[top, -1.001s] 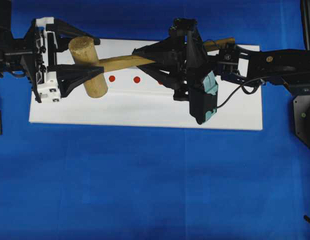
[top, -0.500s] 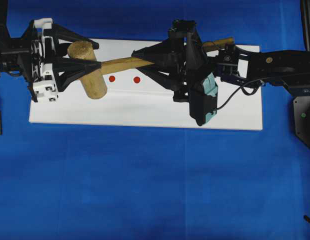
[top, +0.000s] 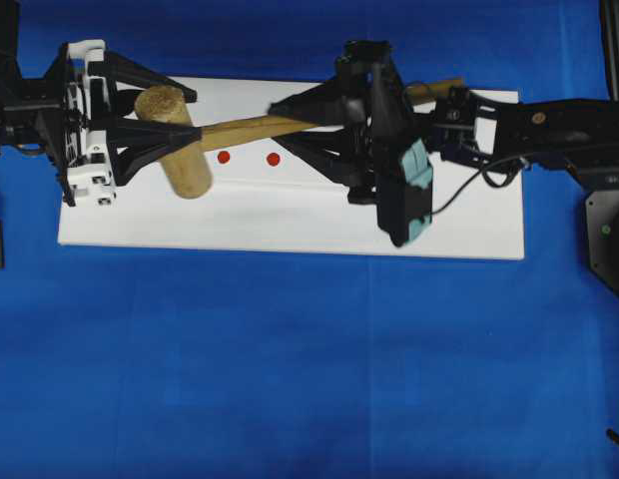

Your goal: Hit the mark with a hammer.

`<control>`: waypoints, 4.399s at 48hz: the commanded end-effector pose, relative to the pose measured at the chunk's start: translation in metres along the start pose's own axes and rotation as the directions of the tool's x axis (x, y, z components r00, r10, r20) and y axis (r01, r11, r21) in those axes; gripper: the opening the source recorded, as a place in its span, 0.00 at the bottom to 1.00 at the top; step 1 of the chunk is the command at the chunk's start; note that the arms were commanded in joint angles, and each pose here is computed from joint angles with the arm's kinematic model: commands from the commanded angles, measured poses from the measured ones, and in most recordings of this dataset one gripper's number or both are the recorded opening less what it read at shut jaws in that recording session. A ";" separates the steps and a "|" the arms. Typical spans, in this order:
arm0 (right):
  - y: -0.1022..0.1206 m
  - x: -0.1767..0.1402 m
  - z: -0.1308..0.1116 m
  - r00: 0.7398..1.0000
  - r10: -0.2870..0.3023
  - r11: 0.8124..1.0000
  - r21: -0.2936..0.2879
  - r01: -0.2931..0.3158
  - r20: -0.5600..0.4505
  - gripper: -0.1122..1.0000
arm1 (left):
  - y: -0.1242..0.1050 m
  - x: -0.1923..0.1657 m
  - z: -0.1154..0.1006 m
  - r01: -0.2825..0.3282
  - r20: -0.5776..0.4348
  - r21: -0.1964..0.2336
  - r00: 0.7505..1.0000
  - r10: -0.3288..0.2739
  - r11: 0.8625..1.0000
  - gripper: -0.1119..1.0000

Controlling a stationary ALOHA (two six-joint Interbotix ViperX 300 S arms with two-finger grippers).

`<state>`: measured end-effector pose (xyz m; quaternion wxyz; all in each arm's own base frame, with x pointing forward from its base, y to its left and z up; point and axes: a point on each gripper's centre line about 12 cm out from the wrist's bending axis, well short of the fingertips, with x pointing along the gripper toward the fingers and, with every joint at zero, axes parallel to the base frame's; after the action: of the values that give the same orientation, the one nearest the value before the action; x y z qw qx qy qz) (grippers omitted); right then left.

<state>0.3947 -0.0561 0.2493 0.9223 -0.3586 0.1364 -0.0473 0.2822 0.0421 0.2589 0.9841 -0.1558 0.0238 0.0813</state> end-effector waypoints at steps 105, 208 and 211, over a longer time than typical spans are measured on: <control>0.012 0.016 -0.009 0.986 0.116 0.869 0.493 -0.042 -0.121 0.12 | -0.017 0.003 0.001 0.057 -0.030 0.471 0.998 -0.049 0.880 0.52; -0.001 -0.013 -0.039 0.970 0.130 0.759 0.650 0.036 -0.206 0.12 | -0.005 -0.101 -0.016 0.083 -0.163 0.425 0.987 -0.013 0.901 0.80; 0.001 -0.012 -0.039 0.969 0.134 0.756 0.653 0.034 -0.205 0.12 | -0.005 -0.101 -0.017 0.083 -0.163 0.427 0.987 -0.013 0.901 0.80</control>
<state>0.3656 -0.0786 0.2076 0.9605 -0.0044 0.2570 -0.1067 0.1814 0.0167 0.2482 0.9903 0.0608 0.1190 0.0375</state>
